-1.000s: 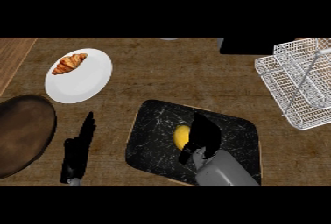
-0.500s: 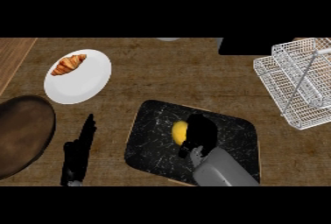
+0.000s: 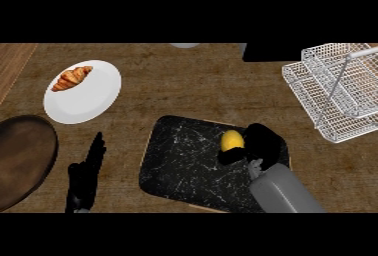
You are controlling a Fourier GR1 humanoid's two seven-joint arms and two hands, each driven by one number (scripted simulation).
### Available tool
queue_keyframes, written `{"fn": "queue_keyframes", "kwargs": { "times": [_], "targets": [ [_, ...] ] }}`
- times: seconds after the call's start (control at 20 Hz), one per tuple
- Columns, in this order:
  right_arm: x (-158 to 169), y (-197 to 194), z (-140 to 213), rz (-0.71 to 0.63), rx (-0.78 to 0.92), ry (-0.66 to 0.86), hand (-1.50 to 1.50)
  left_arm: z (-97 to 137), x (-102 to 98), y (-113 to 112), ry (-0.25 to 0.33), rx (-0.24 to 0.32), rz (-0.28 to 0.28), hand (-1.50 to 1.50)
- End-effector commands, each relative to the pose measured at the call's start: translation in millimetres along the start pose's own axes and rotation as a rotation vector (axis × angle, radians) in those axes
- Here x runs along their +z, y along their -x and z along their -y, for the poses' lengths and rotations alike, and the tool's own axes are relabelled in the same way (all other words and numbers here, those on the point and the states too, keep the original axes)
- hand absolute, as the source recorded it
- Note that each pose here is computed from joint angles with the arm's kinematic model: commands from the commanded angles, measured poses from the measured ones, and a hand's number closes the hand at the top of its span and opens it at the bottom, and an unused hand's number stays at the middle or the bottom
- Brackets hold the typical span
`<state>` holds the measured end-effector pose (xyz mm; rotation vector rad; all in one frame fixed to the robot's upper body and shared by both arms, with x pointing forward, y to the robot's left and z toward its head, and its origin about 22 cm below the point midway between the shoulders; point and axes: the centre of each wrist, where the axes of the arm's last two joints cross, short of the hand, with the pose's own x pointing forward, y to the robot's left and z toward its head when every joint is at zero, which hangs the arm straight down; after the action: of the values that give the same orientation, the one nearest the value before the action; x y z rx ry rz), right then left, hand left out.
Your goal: Pick the lemon from the tray and place it in the tiered basket
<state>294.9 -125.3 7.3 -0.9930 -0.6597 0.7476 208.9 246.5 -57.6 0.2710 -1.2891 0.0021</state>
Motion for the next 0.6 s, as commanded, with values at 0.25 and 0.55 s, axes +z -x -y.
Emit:
{"fn": "queue_keyframes", "kwargs": {
  "times": [0.25, 0.55],
  "targets": [
    [-53.4, 124.3, 86.5, -0.408, -0.36, 0.299, 1.5, -16.5, 5.3, 8.1, -0.03, 0.013, -0.025, 0.0],
    [-5.6, 122.0, 171.2, -0.336, -0.615, 0.552, 1.5, -15.6, 6.7, 5.7, -0.043, -0.005, -0.021, 0.0]
  ]
}}
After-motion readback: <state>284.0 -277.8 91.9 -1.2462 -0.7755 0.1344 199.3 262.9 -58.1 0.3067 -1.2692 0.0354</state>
